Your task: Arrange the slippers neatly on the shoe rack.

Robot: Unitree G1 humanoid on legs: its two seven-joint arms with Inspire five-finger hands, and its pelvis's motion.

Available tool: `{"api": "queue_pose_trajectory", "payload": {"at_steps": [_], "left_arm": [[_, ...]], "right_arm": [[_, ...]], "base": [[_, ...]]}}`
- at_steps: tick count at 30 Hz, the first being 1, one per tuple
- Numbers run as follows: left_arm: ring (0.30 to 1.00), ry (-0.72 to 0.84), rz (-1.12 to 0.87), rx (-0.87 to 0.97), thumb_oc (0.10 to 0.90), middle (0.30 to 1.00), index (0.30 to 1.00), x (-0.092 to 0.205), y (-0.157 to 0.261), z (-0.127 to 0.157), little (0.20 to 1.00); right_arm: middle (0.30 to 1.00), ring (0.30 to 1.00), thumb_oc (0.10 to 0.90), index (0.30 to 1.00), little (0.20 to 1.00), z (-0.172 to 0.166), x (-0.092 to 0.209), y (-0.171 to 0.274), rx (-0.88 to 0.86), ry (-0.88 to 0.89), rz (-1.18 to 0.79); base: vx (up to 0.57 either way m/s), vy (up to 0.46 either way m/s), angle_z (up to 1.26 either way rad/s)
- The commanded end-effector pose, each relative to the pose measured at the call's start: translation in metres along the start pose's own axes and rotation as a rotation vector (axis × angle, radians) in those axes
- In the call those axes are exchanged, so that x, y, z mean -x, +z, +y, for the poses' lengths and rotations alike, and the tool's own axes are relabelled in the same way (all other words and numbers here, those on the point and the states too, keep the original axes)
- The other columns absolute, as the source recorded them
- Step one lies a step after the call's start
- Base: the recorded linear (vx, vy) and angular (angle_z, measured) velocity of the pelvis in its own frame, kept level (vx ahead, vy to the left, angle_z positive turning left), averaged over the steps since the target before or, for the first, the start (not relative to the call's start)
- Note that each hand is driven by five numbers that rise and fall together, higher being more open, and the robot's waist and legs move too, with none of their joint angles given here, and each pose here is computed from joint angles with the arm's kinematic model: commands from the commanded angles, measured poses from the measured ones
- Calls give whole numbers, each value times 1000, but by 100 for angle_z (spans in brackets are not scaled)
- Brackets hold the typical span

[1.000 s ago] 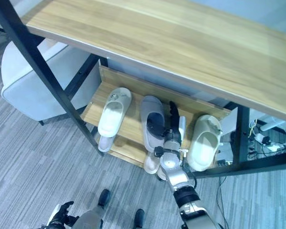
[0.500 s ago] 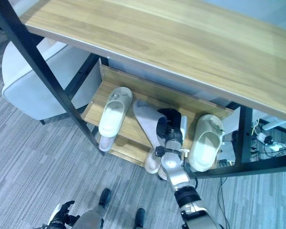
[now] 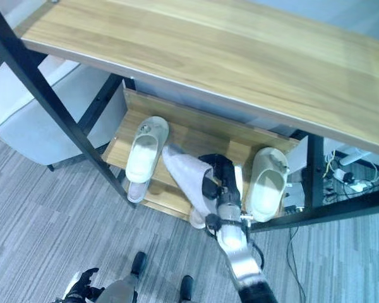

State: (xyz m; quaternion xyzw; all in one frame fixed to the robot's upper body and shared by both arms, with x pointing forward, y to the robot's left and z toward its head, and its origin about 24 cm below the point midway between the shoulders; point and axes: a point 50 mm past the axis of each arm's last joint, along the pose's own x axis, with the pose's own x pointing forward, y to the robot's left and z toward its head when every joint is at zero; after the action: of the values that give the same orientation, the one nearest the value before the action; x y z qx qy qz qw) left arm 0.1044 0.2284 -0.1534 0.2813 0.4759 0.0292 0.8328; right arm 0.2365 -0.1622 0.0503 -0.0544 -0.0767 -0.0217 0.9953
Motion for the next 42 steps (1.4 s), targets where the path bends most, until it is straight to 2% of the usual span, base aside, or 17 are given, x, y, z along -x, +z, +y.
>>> {"api": "queue_pose_trajectory", "payload": {"at_steps": [1, 5, 7, 11, 12, 13, 16, 17, 21, 27, 28, 33, 41, 42], "left_arm": [[900, -27, -129, 82, 800, 900, 900, -5, 44, -14, 900], [900, 29, -142, 173, 800, 900, 900, -9, 48, 4, 900], [900, 133, -147, 365, 800, 900, 900, -13, 53, 28, 900], [900, 277, -250, 697, 800, 900, 900, -15, 76, 67, 900], [900, 278, -250, 698, 800, 900, 900, -15, 76, 67, 900], [900, 305, -303, 871, 800, 900, 900, -15, 88, 82, 900], [900, 339, -364, 960, 800, 900, 900, -14, 103, 93, 900], [900, 359, -421, 987, 800, 900, 900, -11, 116, 99, 900], [900, 340, -490, 990, 800, 900, 900, -5, 134, 92, 900], [900, 323, -421, 885, 800, 900, 900, -7, 112, 80, 900], [900, 319, -371, 832, 800, 900, 900, -9, 97, 77, 900], [900, 294, -275, 711, 800, 900, 900, -13, 74, 67, 900], [900, 245, -259, 593, 800, 900, 900, -15, 75, 54, 900], [900, 224, -261, 542, 800, 900, 900, -13, 73, 47, 900]], "right_arm": [[300, 300, 400, 300, 300, 2, 5, 44, -103, 166, -236], [300, 300, 400, 300, 300, 3, 22, 25, -57, 294, -131], [300, 300, 400, 300, 300, -5, 31, -6, -22, 314, 30], [300, 300, 400, 300, 300, -16, 23, -23, -86, 251, 124], [300, 300, 400, 300, 300, -15, 23, -23, -87, 251, 123], [300, 300, 400, 300, 300, -12, 11, -17, -102, 259, 96], [300, 300, 400, 300, 300, -6, 1, -6, -78, 280, 41], [300, 300, 400, 300, 300, 4, -10, 5, -119, 285, -18], [300, 300, 400, 300, 300, 5, -12, 14, -156, 221, -70], [300, 300, 400, 300, 300, 4, -1, 4, -150, 217, -25], [300, 300, 400, 300, 300, 4, 7, -6, -155, 227, 22], [300, 300, 400, 300, 300, 5, 24, -28, -164, 248, 133], [300, 300, 400, 300, 300, 2, 54, -73, -187, 173, 361], [300, 300, 400, 300, 300, -3, 67, -83, -193, 146, 420]], "base": [[-61, -13, -26], [-122, -37, -29], [-256, -60, -24], [-230, -49, -6], [-158, -74, 15], [-123, -79, 13], [-107, -87, 21], [-78, -132, 23], [68, -158, 97], [158, 49, 71], [282, -3, -1], [187, 107, -13], [231, 21, -4], [107, -177, 106]]}}
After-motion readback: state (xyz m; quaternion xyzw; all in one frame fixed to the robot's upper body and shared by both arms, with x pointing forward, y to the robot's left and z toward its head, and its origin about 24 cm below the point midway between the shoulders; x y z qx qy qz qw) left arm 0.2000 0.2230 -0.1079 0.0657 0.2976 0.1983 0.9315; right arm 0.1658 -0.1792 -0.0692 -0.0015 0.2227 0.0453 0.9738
